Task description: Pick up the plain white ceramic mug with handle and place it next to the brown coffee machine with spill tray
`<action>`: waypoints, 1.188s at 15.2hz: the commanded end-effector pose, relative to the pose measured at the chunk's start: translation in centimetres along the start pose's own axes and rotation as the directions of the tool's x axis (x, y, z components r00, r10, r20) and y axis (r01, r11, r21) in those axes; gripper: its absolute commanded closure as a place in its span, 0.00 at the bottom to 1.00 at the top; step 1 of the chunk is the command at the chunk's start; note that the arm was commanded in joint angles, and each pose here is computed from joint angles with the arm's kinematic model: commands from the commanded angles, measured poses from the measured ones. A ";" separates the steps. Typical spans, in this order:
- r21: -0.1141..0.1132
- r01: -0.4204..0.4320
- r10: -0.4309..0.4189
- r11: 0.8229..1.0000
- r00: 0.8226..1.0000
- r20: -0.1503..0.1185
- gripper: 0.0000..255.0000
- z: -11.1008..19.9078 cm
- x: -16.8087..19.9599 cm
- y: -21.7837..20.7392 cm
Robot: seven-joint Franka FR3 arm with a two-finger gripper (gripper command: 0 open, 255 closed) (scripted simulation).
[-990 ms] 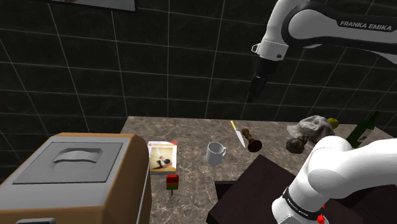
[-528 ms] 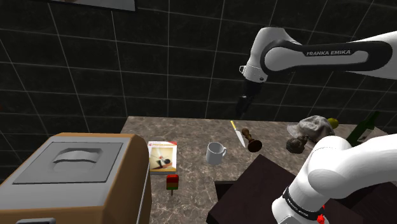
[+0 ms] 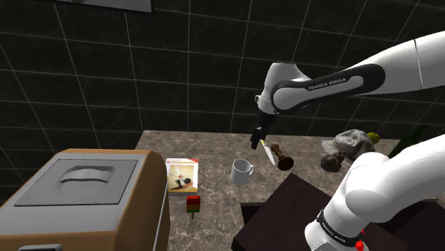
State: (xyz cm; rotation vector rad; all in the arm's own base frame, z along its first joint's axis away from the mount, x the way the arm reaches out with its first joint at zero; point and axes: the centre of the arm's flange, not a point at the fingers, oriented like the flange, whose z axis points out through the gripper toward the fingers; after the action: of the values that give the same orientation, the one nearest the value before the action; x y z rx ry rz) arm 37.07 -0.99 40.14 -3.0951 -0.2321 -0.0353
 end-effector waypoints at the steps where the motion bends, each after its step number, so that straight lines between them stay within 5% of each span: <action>1: -0.004 0.001 -0.001 1.000 1.000 0.000 0.00 2.7 0.9 0.1; 15: -0.031 0.009 -0.009 0.999 1.000 0.014 0.00 20.4 6.2 1.5; 18: -0.032 0.010 -0.009 0.999 1.000 0.014 0.00 21.7 6.2 1.6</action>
State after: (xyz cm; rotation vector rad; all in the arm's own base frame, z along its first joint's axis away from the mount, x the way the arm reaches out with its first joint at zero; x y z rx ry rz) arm 43.91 -0.71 19.22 -3.1265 -0.2489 -0.0162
